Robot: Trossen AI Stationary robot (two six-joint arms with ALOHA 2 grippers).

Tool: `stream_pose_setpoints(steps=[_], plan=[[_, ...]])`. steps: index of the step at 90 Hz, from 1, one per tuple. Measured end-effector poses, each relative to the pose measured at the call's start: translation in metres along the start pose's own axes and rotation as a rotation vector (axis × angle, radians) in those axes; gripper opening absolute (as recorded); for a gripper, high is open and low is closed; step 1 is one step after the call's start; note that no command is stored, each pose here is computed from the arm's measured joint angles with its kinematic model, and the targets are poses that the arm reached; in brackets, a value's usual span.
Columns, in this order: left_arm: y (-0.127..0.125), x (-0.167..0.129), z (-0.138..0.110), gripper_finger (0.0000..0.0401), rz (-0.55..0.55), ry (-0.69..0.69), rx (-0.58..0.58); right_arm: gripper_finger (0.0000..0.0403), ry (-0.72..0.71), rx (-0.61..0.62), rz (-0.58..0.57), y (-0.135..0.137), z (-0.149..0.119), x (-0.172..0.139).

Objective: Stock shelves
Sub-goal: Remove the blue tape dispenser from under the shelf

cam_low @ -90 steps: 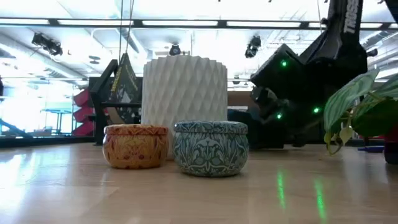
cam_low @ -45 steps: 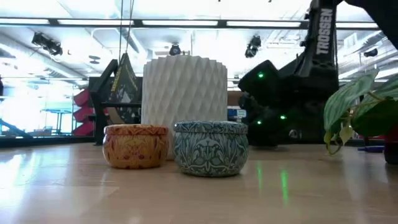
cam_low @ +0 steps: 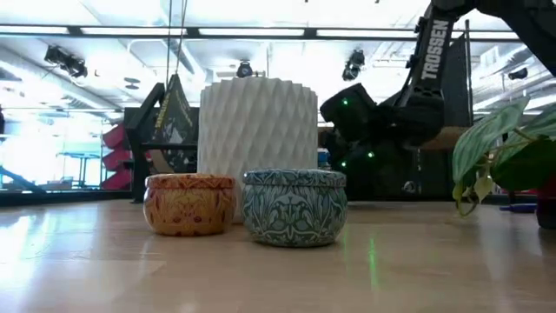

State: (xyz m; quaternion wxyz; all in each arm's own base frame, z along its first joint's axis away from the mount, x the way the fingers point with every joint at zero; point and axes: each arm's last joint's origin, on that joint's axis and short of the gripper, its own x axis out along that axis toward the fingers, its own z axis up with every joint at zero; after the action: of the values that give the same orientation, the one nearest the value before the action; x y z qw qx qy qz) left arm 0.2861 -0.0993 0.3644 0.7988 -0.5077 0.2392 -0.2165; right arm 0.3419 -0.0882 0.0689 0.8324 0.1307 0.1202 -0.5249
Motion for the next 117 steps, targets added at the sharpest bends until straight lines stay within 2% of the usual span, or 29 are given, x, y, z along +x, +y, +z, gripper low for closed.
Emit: stream_pose_setpoints(steps=[11, 24, 38, 53, 68, 79, 85, 91, 97, 103, 110, 117], plan=[[0.0, 0.0, 0.0, 0.014, -0.001, 0.0, 0.0, 0.0279, 0.001, 0.0, 0.002, 0.0, 0.0, 0.0], [0.0, 0.0, 0.0, 0.014, -0.001, 0.0, 0.0, 0.0175, 0.0, -0.006, 0.01, 0.004, -0.001, -0.004], [0.0, 0.0, 0.0, 0.014, 0.0, 0.0, -0.003, 0.0174, 0.015, -0.008, 0.023, 0.009, -0.005, -0.014], [0.0, 0.0, 0.0, 0.014, -0.002, 0.0, -0.024, 0.0174, 0.117, 0.014, -0.012, 0.011, -0.004, -0.037], [-0.002, 0.0, 0.001, 0.014, -0.025, -0.005, -0.039, 0.0174, 0.263, -0.019, -0.043, 0.004, 0.008, -0.082], [-0.002, 0.0, 0.001, 0.014, -0.026, -0.005, -0.041, 0.0174, 0.416, -0.139, 0.017, -0.003, 0.021, -0.127], [-0.002, 0.0, 0.001, 0.014, -0.021, -0.015, -0.014, 0.0174, 0.511, -0.273, 0.095, -0.008, 0.029, -0.154], [-0.002, 0.0, 0.002, 0.014, -0.014, -0.03, 0.03, 0.0174, 0.596, -0.432, 0.222, -0.016, 0.04, -0.185], [-0.002, 0.0, 0.002, 0.014, -0.009, -0.045, 0.041, 0.0174, 0.661, -0.528, 0.363, -0.026, 0.052, -0.214], [-0.004, 0.0, 0.004, 0.014, -0.025, -0.082, 0.018, 0.0174, 0.703, -0.56, 0.529, -0.036, 0.067, -0.236], [-0.012, -0.001, 0.008, 0.014, -0.104, -0.127, -0.001, 0.0174, 0.74, -0.567, 0.743, -0.05, 0.081, -0.255], [-0.02, -0.003, 0.012, 0.014, -0.18, -0.163, 0.016, 0.0174, 0.711, -0.59, 0.879, -0.067, 0.086, -0.264]])
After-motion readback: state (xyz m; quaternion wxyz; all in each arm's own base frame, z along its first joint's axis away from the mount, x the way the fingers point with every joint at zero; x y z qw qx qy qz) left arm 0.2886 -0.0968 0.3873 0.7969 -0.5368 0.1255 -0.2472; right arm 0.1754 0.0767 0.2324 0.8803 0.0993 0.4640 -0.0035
